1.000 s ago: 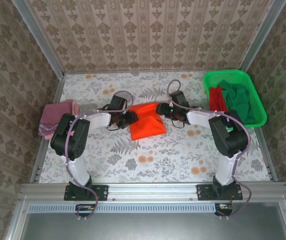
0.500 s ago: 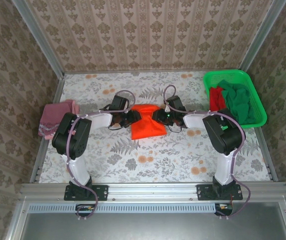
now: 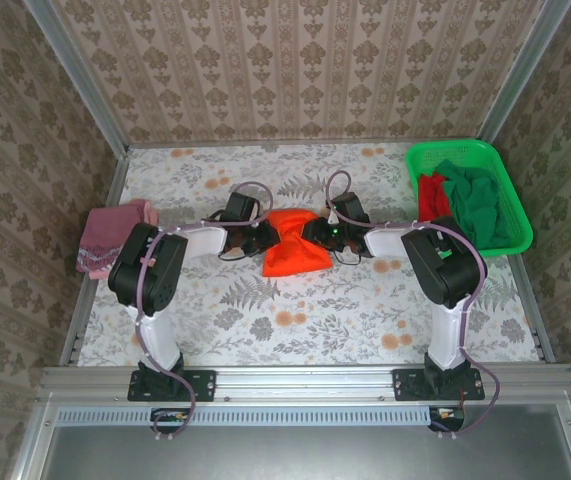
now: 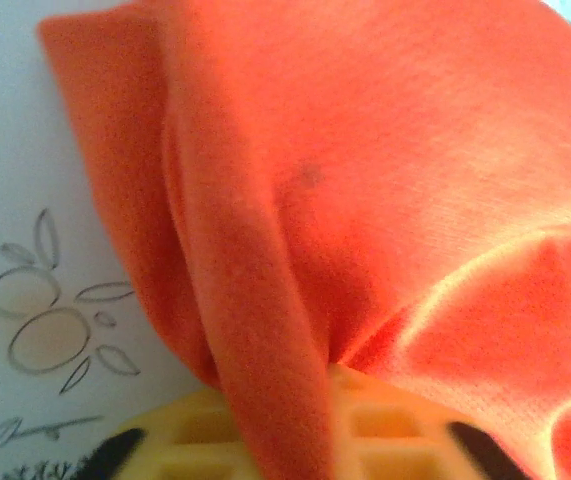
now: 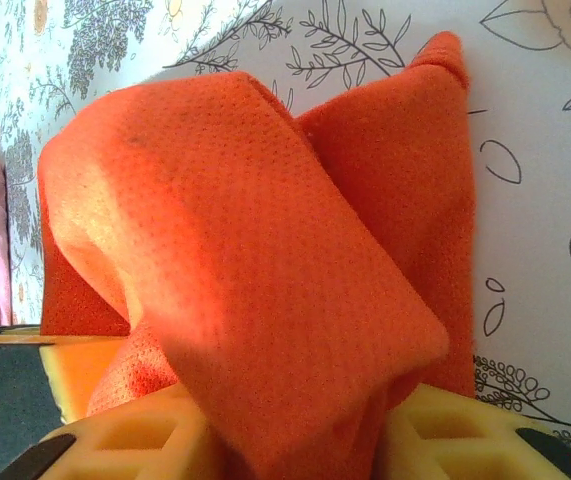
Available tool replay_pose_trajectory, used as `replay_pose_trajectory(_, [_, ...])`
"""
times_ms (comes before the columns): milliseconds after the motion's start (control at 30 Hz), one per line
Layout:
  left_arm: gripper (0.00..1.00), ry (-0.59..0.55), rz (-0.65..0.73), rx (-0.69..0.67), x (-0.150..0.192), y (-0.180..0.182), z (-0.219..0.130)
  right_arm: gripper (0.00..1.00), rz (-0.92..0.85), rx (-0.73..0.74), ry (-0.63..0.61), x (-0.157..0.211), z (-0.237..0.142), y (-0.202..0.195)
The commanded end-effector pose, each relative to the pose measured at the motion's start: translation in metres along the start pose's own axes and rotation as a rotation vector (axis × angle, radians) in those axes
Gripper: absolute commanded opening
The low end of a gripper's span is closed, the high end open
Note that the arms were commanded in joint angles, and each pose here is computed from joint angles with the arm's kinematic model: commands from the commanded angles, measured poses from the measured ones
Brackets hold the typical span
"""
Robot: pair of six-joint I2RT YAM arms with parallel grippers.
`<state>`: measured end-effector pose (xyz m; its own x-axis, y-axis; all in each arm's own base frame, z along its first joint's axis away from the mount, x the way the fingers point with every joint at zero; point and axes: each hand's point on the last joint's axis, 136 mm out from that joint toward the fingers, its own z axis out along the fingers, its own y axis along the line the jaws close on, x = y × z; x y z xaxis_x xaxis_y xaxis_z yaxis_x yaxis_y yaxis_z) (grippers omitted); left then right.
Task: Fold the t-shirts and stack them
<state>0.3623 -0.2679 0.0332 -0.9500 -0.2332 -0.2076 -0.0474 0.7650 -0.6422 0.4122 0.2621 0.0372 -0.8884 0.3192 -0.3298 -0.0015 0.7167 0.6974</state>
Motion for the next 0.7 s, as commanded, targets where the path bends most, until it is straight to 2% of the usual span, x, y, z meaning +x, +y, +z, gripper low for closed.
replay_pose_trajectory(0, [0.00, -0.001, 0.034, 0.053, -0.002, -0.012, 0.006, 0.39, -0.010, -0.042, 0.033, 0.008, 0.001, 0.010])
replay_pose_trajectory(67, [0.00, -0.013, 0.045, 0.046, -0.004, -0.011, 0.005, 0.40, -0.023, -0.039, 0.021, 0.005, -0.003, 0.011])
replay_pose_trajectory(133, [0.00, -0.018, 0.062, 0.043, -0.007, -0.010, 0.001, 0.48, -0.041, -0.031, -0.003, -0.001, -0.010, 0.011])
replay_pose_trajectory(300, [0.00, -0.033, 0.203, 0.052, -0.019, -0.009, -0.024, 0.86, -0.106, 0.021, -0.117, -0.023, -0.039, 0.005])
replay_pose_trajectory(433, [0.00, -0.001, 0.314, -0.008, -0.025, 0.002, -0.048, 0.97, -0.200, 0.020, -0.182, -0.033, -0.059, 0.012])
replay_pose_trajectory(667, [0.00, 0.040, 0.517, -0.147, -0.037, 0.024, -0.094, 1.00, -0.473, -0.136, -0.195, -0.022, -0.076, 0.055])
